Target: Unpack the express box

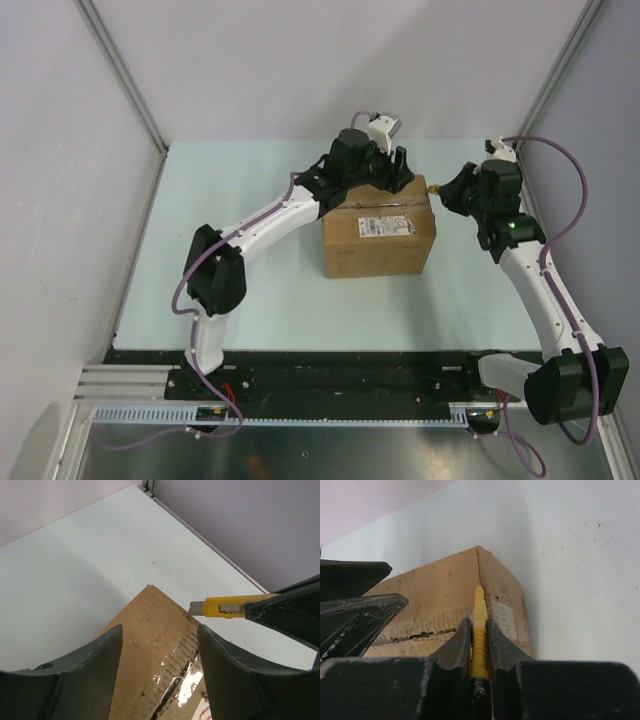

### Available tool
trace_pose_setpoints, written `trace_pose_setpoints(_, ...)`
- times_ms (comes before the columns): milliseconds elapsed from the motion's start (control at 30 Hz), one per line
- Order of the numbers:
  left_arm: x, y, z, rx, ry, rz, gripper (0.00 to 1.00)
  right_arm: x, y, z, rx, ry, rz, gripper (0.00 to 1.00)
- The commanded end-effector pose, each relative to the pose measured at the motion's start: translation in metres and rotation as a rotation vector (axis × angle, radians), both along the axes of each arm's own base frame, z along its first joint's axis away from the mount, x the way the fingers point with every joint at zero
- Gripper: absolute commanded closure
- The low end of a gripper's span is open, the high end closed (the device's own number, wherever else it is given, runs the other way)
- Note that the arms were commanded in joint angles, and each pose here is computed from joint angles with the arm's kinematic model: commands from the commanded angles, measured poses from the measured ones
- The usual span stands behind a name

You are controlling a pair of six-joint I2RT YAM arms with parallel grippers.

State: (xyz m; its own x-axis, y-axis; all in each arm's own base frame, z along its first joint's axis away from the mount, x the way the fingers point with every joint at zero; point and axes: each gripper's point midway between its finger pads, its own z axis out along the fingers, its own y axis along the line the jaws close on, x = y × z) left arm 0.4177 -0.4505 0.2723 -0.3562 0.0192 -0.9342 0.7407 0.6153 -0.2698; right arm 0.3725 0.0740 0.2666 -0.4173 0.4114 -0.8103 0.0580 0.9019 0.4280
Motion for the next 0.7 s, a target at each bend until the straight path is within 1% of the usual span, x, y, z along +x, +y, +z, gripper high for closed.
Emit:
trace_pose_setpoints(0,0.001,-0.001,-0.004,0.013,0.01,0.03,0.34,0.001,0.0,-0.001,-0.019,-0.013,0.018,1.0)
trace_pose_setpoints(233,-0.001,0.001,-0.054,0.108,0.126,0.06,0.33,-0.008,0.003,-0.019,-0.08,0.021,0.06,1.0)
trace_pose_setpoints(433,-0.002,0.008,-0.08,0.185,0.185,0.081,0.33,-0.012,0.012,-0.025,-0.179,0.013,0.09,1.0)
trace_pose_setpoints(667,-0.008,0.02,-0.11,0.277,0.252,0.121,0.34,-0.024,0.012,-0.036,-0.237,0.045,0.111,1.0)
